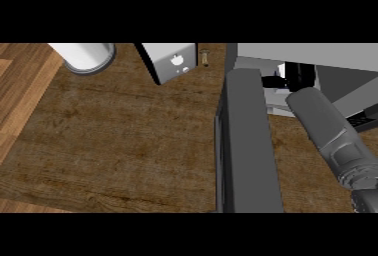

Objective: Pick up the milk, place it into the microwave and close the microwave

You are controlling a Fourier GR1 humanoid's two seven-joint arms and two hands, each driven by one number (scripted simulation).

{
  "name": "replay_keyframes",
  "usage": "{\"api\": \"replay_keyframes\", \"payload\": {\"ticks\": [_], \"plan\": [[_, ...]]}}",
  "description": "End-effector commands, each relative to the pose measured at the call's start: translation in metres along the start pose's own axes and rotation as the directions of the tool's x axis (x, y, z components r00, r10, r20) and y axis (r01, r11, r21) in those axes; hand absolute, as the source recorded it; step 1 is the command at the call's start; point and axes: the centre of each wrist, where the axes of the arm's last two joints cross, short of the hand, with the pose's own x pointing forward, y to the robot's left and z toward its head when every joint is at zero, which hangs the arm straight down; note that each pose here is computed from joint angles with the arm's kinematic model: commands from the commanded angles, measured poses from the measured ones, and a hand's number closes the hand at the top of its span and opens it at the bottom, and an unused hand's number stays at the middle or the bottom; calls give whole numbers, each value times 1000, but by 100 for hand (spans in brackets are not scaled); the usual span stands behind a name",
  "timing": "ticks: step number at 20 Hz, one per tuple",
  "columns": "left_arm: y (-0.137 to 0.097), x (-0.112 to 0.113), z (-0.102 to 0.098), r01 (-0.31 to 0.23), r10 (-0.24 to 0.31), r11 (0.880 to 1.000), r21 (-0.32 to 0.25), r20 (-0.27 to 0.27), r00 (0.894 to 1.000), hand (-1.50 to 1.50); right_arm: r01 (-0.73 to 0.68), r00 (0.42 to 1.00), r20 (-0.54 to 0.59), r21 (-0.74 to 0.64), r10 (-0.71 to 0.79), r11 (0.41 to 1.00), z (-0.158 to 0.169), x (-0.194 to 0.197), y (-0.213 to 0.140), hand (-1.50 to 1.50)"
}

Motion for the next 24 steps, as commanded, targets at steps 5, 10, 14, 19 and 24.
{"api": "replay_keyframes", "payload": {"ticks": [5,10,14,19,24], "plan": [[-15,-7,-9,-36,36,995,-92,-1,999,-150,175,984,23,90,-178,980,-2,5,2,-150],[-16,-17,-16,-55,54,984,-167,-8,998,-150,325,944,18,119,-330,938,6,6,10,-150],[-21,-19,-23,-64,65,979,-194,1,998,-150,479,878,-34,111,-478,871,17,11,22,-150],[-34,-25,-30,-93,92,970,-225,-14,996,-150,603,798,-96,127,-595,787,34,2,29,-150],[-52,-25,-39,-127,121,952,-277,-39,992,150,711,703,-135,137,-699,689,67,-14,40,-150]]}}
